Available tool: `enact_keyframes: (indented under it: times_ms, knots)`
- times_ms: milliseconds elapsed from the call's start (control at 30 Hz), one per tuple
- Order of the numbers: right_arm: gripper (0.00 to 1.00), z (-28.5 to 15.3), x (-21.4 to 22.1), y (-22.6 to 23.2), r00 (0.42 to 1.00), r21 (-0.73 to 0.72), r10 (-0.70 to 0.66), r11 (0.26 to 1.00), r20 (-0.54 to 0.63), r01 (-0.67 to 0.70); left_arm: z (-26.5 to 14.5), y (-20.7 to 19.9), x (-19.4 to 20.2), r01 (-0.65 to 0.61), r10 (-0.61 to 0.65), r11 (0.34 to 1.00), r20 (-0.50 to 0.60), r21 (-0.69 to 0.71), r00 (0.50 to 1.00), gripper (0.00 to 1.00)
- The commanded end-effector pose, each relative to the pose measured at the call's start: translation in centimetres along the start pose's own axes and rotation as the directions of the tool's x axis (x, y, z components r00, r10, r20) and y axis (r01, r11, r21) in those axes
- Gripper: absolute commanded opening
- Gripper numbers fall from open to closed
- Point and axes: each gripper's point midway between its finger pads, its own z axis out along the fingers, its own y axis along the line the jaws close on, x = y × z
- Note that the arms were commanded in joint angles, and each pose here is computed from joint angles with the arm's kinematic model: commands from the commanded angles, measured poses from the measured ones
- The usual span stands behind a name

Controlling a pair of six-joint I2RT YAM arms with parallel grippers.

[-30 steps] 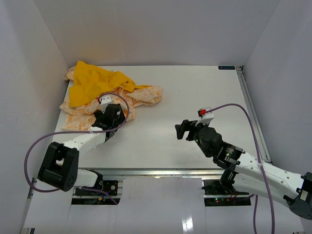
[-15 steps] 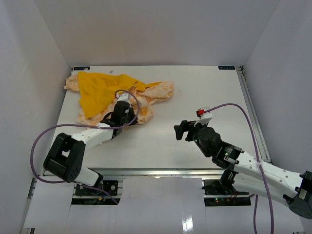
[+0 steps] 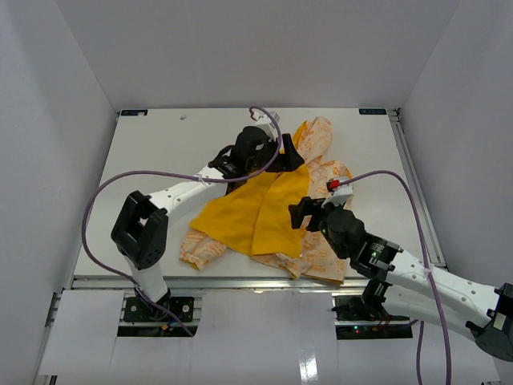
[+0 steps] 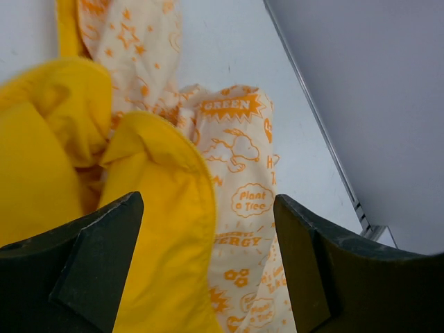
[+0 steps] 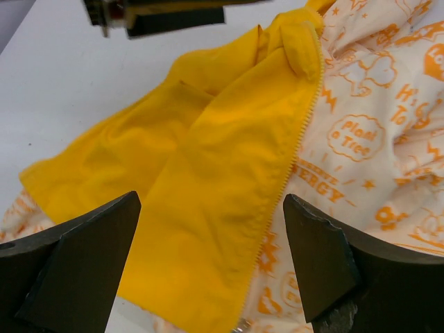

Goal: Zip up the jacket

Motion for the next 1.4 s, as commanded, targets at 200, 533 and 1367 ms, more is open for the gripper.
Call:
enact_keyframes:
  times_ms: [200,533,1367]
  knots:
    - [0.92,-0.3,-1.4,-0.6,0.997,0.039,0.055,0.998,0.059,-0.057,-14.7,12.3,-0.3,0.076,-0.023,0.893,0.124,-0.443,0.992,0.86]
    - [0.91,-0.4,1.8,-1.5,0.989,0.124,0.021,0.992,-0.148,-0.002,-15.2,4.7,6.6,-0.037,0.039,0.991,-0.013,0.126,0.999,0.76]
    - [0.86,-8.2,1.9,-5.5,0.950,-0.098,0.303,0.950,0.076,-0.295,0.7,-1.4,17.2,-0.372,0.300,0.912,-0.338,-0.173,0.892,0.66]
